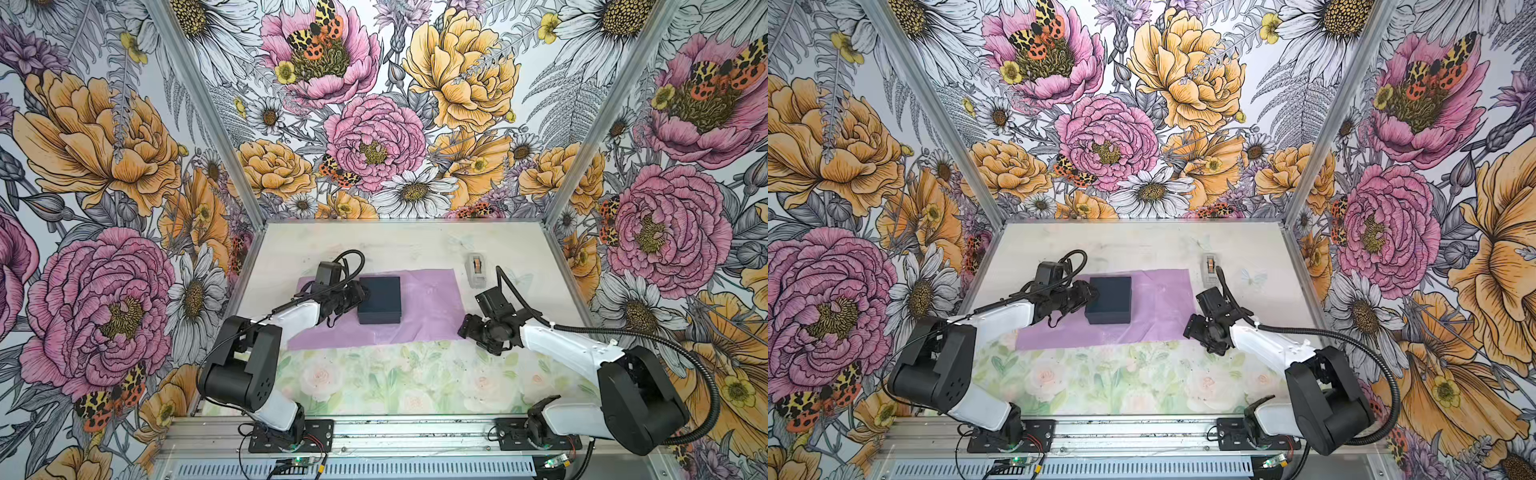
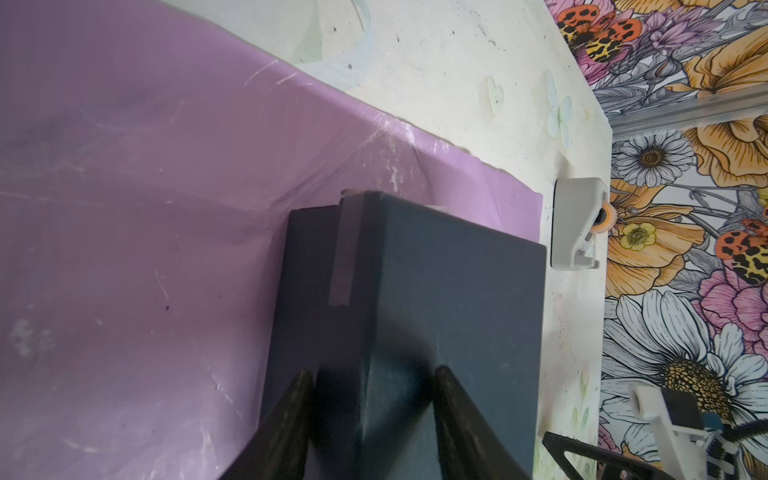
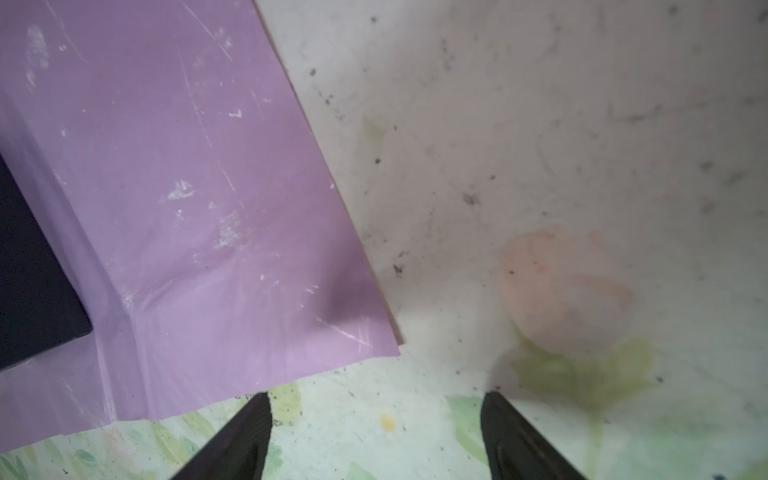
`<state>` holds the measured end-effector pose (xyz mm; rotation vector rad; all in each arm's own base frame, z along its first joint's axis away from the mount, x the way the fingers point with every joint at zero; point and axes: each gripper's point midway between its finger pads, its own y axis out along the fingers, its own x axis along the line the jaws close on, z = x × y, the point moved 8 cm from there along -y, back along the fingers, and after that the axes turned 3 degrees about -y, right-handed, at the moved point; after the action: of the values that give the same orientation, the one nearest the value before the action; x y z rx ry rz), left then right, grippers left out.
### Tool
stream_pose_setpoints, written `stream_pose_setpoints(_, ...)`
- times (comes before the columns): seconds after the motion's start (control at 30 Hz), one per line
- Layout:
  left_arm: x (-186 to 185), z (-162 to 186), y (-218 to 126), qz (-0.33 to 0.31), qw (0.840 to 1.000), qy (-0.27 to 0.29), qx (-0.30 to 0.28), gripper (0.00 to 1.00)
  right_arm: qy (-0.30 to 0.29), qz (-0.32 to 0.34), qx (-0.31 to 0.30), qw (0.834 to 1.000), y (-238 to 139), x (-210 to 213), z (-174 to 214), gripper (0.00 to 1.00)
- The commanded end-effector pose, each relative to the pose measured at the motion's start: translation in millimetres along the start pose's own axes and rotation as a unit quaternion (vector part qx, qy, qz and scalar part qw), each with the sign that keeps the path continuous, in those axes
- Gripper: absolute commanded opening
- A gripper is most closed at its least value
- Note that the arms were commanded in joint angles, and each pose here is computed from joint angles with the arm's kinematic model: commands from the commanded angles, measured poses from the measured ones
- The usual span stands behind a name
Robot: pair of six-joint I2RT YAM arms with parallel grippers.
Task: Wrap the gift box in paper
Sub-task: 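Open the right gripper and draw it back from the navy box, then lower the right gripper to the paper edge beside the box and grasp it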
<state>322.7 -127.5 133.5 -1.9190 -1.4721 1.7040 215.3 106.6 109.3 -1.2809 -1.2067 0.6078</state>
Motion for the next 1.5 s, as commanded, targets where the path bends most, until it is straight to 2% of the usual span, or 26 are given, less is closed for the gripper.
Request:
stream_pose_setpoints(0.0, 8.5, 12.4, 11.0, -0.032, 0.999, -0.001, 0.022, 0.47, 0.015, -0.007, 0.000, 1.000, -4.0, -0.9, 1.1, 0.81)
stream_pose_setpoints(0.1, 3.2, 14.7, 13.7, -0.029, 0.999, 0.003, 0.026, 0.47, 0.021, -0.014, -0.005, 1.000, -1.6, -0.8, 0.1, 0.81)
stream_pose_setpoints(0.3, -1.0, 16.0, 14.6, -0.026, 0.999, 0.002, 0.025, 0.47, 0.058, -0.079, -0.007, 0.995, 15.4, 3.7, 3.2, 0.77)
stream_pose_setpoints(0.43, -2.5, 14.1, 13.9, -0.024, 0.999, 0.003, 0.021, 0.47, 0.067, -0.119, -0.036, 0.990, 20.7, 7.5, -1.7, 0.76)
stream_pose_setpoints(0.6, -3.4, 12.9, 13.5, -0.024, 1.000, 0.002, 0.020, 0.47, 0.070, -0.193, -0.097, 0.974, 26.9, 18.3, -15.0, 0.74)
stream_pose_setpoints(0.8, -3.3, 11.3, 12.6, -0.027, 0.999, 0.005, 0.017, 0.47, 0.028, -0.225, -0.151, 0.962, 21.5, 36.9, -35.8, 0.75)
stream_pose_setpoints(1.03, -1.9, 9.3, 11.8, -0.030, 0.999, 0.003, 0.015, 0.47, -0.035, -0.206, -0.197, 0.958, 7.9, 42.8, -56.7, 0.81)
stream_pose_setpoints(1.3, 1.5, 9.6, 13.2, -0.036, 0.999, 0.004, 0.017, 0.47, -0.114, -0.213, -0.186, 0.952, 12.3, 44.6, -73.8, 0.81)
stream_pose_setpoints(1.47, 0.6, 8.0, 12.6, -0.038, 0.999, 0.004, 0.014, 0.47, -0.121, -0.257, -0.148, 0.947, 11.2, 47.5, -71.1, 0.76)
